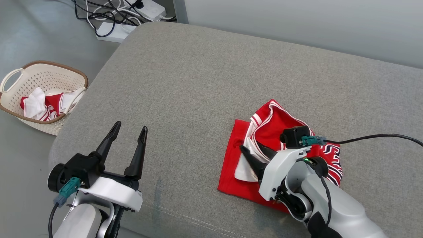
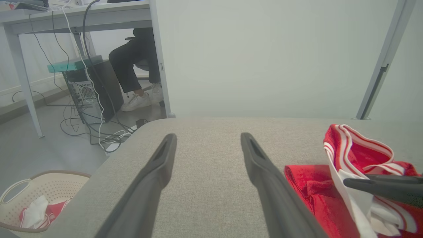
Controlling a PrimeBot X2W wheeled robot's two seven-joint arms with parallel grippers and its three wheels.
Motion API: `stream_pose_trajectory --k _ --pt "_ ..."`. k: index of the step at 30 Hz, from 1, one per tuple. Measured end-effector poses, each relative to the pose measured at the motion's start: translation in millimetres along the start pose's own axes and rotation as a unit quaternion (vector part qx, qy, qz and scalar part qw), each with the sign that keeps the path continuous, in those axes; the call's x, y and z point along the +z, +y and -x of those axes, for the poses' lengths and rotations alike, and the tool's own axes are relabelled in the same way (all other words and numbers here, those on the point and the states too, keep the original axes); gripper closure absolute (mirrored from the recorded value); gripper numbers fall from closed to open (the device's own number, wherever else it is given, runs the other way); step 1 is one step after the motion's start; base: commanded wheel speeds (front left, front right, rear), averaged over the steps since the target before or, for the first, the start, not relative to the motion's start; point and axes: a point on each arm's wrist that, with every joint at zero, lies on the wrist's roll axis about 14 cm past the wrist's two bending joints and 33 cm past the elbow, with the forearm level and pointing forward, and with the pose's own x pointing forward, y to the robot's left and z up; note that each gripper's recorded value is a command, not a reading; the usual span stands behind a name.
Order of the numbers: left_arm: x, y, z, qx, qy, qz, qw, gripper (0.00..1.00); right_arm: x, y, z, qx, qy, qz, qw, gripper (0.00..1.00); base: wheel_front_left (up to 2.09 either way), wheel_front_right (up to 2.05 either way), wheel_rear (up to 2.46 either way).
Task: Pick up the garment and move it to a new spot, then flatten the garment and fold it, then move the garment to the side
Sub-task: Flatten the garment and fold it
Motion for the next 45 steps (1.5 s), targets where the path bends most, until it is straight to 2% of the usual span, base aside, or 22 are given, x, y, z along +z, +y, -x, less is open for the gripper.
stream_pose_trajectory --k 9,13,15,17,20,24,27,31,34,40,45 --pt "-1 -6 -11 -0.010 0.000 0.001 1.000 0.00 27 41 -1 0.067 -0.049 -0.029 0.996 0.00 0.00 0.00 0.00" --pt "-1 -12 -18 -0.018 -0.003 0.001 1.000 0.00 58 47 10 0.083 -0.111 -0.040 0.990 0.00 0.00 0.00 0.00" --pt "-1 -14 -21 -0.021 -0.005 0.002 1.000 0.00 80 36 22 0.078 -0.155 -0.041 0.984 0.00 0.00 0.00 0.00" --pt "0 -15 -24 -0.023 -0.007 0.001 1.000 0.00 104 6 41 0.048 -0.202 -0.031 0.978 0.00 0.00 0.00 0.00" --pt "1 -18 -29 -0.027 -0.010 0.002 1.000 0.00 126 -55 80 -0.029 -0.250 -0.007 0.968 0.00 0.00 0.00 0.00" --pt "-3 -19 -29 -0.032 -0.005 0.001 0.999 0.00 112 -124 138 -0.145 -0.262 0.017 0.954 0.00 0.00 0.00 0.00" --pt "-3 -23 -29 -0.038 -0.006 0.000 0.999 0.00 92 -156 177 -0.217 -0.265 0.018 0.939 0.00 0.00 0.00 0.00" --pt "-1 -26 -29 -0.044 -0.010 0.000 0.999 0.00 61 -171 212 -0.280 -0.246 0.045 0.927 0.00 0.00 0.00 0.00" --pt "-2 -28 -27 -0.046 -0.008 -0.001 0.999 0.00 46 -171 226 -0.307 -0.241 0.052 0.919 0.00 0.00 0.00 0.00" --pt "-1 -28 -26 -0.050 -0.009 -0.006 0.999 0.00 34 -158 233 -0.322 -0.252 0.042 0.912 0.00 0.00 0.00 0.00" --pt "0 -31 -25 -0.051 -0.008 -0.006 0.999 0.00 23 -157 229 -0.324 -0.246 0.020 0.913 0.00 0.00 0.00 0.00"
